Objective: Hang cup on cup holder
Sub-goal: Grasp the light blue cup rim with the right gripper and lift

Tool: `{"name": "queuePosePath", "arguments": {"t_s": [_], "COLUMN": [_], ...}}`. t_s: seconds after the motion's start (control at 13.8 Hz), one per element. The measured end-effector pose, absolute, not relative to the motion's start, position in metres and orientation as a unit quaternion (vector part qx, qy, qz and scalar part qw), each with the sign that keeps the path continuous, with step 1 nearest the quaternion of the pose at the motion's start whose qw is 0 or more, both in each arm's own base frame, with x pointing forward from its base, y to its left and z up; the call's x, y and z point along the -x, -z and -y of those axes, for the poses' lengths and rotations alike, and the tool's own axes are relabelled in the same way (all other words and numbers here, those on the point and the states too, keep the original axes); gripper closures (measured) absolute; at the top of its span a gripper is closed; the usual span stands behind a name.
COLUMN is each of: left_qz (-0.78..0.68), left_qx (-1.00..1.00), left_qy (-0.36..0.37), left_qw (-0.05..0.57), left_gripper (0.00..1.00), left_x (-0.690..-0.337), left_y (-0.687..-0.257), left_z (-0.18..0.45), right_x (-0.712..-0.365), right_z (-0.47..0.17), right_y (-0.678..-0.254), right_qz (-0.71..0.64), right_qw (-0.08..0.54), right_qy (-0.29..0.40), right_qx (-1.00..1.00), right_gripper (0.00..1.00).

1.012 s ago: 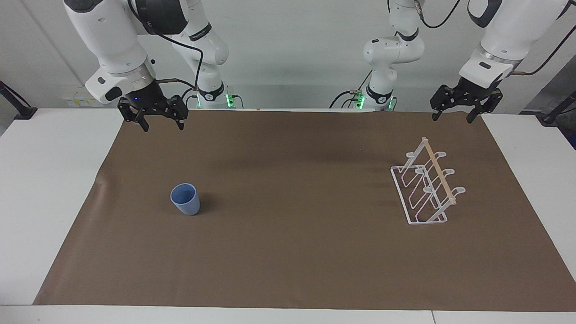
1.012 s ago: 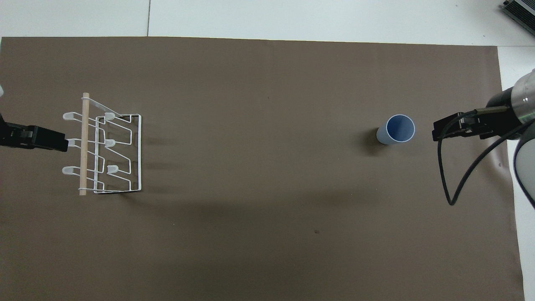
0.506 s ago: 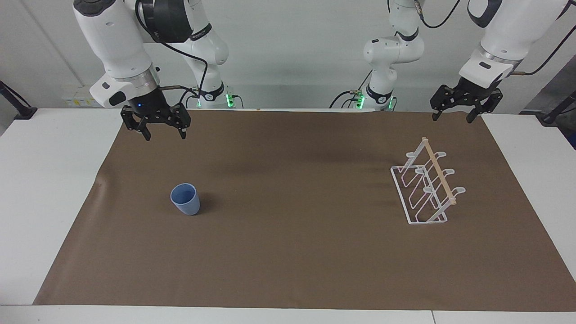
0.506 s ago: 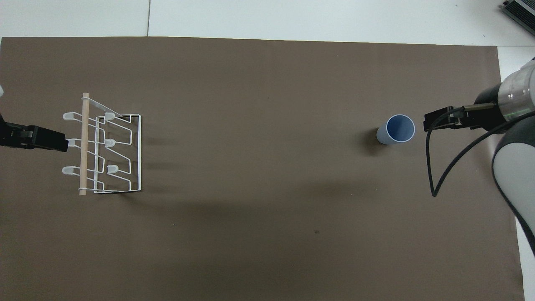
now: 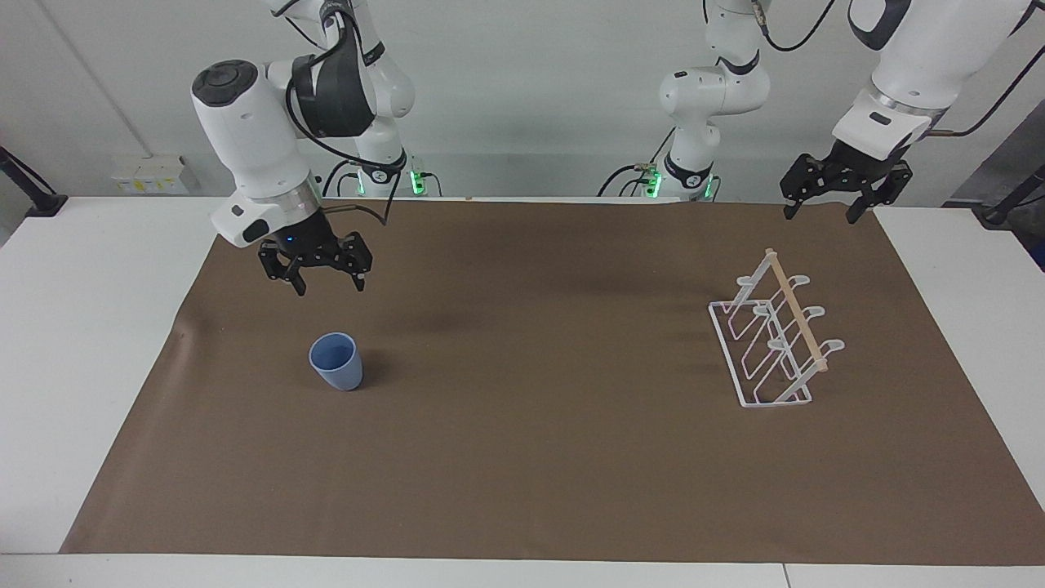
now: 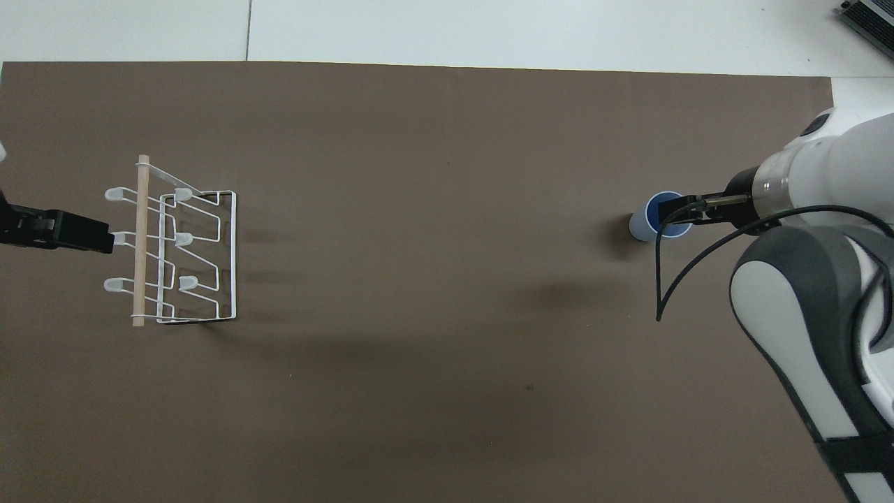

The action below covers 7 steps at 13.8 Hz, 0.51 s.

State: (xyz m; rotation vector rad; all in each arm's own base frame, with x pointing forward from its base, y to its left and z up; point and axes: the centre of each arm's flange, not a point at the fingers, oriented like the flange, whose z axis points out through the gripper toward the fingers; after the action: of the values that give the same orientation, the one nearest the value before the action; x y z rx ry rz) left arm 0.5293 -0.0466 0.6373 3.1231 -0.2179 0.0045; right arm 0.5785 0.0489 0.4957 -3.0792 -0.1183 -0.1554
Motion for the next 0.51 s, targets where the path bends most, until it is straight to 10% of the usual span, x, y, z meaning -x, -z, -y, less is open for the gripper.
{"name": "queuePosePath", "arguments": {"t_s": [0.51], "left_qz": [0.07], "left_qx": [-0.998], "left_qy": [-0.001], "left_qw": [0.005], "left_gripper": [0.0], "left_x": [-0.529], "left_y": [-0.637], "left_z": [0.047], "right_x": [-0.582], "right_z": [-0.044], "right_y": [-0.419], "right_qz": [0.051], "right_qw": [0.044], "right_qy": [0.05], "right_qx": [0.996], "right_gripper": [0.0]}}
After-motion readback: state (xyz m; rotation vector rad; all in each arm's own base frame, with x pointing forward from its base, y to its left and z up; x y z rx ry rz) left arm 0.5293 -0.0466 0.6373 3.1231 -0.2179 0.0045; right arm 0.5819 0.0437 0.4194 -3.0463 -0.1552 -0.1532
